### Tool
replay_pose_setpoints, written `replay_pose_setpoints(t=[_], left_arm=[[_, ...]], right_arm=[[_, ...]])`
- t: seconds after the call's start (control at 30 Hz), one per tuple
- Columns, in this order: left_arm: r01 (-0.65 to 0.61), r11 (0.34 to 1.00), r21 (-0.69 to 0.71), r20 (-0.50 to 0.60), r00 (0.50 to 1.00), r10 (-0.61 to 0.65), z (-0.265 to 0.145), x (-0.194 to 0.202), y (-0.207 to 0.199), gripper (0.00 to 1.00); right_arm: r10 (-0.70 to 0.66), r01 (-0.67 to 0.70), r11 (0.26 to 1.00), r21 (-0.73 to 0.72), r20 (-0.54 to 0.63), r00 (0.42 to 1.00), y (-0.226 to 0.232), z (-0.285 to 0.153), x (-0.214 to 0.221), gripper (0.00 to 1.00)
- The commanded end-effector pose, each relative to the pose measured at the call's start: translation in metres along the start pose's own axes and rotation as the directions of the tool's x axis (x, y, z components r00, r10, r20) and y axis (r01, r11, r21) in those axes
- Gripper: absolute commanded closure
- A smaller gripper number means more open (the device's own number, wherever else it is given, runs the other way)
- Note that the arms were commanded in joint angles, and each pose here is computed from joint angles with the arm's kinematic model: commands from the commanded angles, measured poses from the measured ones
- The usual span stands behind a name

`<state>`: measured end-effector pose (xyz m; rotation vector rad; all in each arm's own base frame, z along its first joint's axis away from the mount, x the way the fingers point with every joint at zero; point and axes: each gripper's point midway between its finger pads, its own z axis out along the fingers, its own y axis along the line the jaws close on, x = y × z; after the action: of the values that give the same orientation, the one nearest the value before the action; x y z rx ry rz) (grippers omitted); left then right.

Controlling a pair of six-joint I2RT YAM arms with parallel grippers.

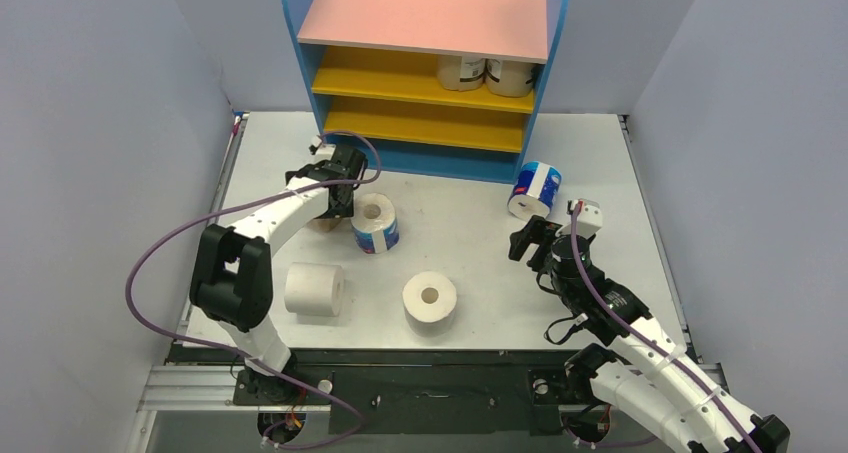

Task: Place and organize the paper towels onto the shelf
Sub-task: Adjust the paper towel at the center of the board.

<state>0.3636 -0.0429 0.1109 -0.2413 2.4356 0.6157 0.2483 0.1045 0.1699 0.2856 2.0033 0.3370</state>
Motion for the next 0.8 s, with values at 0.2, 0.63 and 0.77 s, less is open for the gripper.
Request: replay_pose_setpoints(t=[0.2,0.63,0.77], left_arm=[[-0.111,0.991,-0.068,0.019,0.993,0.113,0.007,-0.020,0.003,0.04],[-0.238,0.971,-0.036,0.059,0.969,0.239,0.002,-0.020,-0.026,0.04],[-0.246,0.965,-0.087,0.062,0.966,0.251,0.008,-0.024,-0.017,0.04]], right_arm=[[-0.018,0.017,1.000,0.019,0.030,0.999,-0.003,0.002,-0.005,0.20],[-0.024,0.023,0.999,0.027,0.031,0.999,-0.006,0.002,-0.004,0.20],[-0.026,0.026,0.999,0.026,0.026,0.999,-0.006,0.002,-0.002,0.20]])
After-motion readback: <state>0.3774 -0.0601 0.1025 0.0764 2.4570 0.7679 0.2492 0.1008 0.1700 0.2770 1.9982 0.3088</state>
